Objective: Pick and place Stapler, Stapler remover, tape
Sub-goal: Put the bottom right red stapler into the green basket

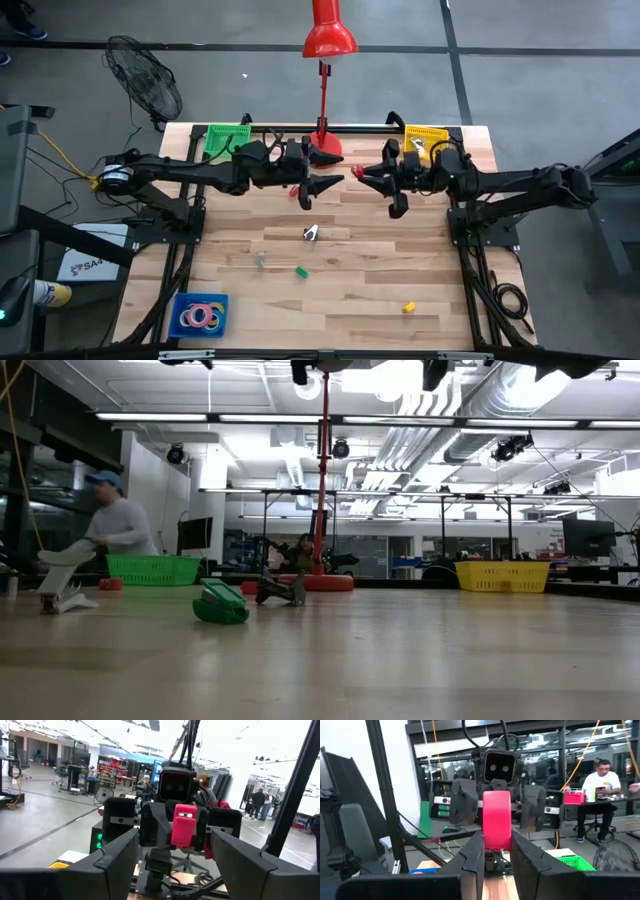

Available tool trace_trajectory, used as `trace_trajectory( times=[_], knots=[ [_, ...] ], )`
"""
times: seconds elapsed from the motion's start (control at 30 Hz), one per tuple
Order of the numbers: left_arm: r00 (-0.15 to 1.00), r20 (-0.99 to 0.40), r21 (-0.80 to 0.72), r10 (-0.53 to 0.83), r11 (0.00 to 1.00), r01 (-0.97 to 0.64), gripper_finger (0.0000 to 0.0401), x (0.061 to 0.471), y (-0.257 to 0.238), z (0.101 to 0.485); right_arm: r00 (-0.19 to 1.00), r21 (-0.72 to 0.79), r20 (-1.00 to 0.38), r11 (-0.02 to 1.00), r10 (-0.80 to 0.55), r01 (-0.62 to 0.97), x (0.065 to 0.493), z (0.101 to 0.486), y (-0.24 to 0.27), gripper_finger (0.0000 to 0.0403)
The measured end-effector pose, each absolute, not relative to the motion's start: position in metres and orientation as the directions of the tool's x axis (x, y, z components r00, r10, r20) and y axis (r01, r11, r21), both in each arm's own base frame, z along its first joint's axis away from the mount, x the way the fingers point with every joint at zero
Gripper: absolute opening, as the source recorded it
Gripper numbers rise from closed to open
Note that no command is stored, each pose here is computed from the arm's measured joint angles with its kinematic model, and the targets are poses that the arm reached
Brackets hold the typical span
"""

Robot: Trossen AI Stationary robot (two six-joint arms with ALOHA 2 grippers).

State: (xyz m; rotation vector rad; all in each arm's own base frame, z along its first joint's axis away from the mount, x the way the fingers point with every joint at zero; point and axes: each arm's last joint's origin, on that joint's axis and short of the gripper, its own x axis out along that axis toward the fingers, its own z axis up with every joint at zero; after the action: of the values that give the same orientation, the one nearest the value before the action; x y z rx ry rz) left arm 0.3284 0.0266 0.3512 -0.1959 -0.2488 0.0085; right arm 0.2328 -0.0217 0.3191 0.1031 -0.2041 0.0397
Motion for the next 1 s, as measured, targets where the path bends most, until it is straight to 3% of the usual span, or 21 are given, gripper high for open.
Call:
trace_trajectory(
  times=[0.5, 1.0],
  knots=[
    [0.971, 0.237, -0.195, 0.032, 0.981, 0.016, 0.0246, 0.329, 0.027, 0.350, 0.985, 0.060, 0.157, 0.995, 0.066, -0.076, 0.275, 0.326, -0.029, 0.0060],
    [0.971, 0.238, -0.180, -0.001, 0.983, 0.046, 0.0246, 0.329, 0.026, 0.350, 0.990, 0.065, 0.138, 0.997, 0.041, -0.050, 0.276, 0.324, -0.030, 0.0060]
  ],
)
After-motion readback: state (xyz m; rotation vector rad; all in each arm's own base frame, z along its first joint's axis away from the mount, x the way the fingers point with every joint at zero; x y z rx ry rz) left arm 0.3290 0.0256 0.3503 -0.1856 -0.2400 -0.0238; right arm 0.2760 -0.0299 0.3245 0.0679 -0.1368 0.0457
